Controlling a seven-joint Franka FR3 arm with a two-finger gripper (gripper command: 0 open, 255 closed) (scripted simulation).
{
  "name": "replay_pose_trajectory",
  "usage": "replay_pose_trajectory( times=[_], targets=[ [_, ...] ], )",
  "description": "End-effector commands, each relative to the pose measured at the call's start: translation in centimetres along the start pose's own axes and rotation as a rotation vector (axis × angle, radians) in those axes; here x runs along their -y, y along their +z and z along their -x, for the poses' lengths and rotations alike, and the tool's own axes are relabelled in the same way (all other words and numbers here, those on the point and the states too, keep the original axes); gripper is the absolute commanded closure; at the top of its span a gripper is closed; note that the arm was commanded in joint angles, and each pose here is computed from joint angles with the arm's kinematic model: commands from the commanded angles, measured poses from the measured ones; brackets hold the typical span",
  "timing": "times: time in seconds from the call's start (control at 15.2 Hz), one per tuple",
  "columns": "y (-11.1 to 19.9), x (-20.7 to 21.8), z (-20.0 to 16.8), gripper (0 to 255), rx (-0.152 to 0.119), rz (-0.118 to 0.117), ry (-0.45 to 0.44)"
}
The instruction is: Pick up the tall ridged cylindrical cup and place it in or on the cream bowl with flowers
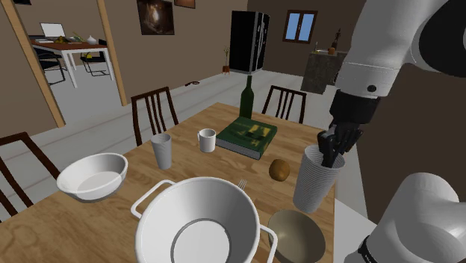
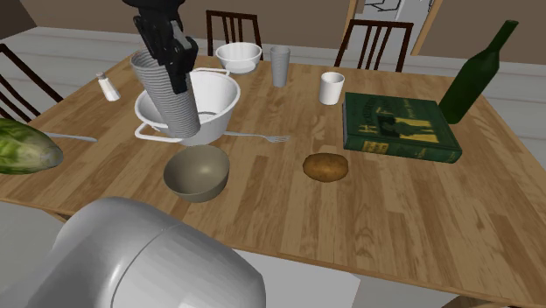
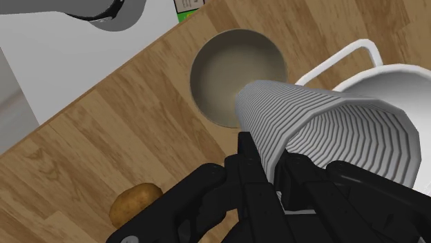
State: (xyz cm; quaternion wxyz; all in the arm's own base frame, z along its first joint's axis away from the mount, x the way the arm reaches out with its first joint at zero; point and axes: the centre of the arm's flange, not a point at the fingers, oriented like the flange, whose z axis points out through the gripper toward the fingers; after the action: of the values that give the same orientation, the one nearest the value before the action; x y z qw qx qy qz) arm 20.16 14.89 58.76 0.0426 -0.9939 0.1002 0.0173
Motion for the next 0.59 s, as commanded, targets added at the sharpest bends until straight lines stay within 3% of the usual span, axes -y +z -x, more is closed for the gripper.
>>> replay_pose_trajectory(
  times=[0.0,0.53],
  targets=[
    [0.6,-0.1,0.6,255,0.001,0.0,0.001],
    [4.8,-0.4,0.5,255,0.001,0.0,0.001]
  ],
)
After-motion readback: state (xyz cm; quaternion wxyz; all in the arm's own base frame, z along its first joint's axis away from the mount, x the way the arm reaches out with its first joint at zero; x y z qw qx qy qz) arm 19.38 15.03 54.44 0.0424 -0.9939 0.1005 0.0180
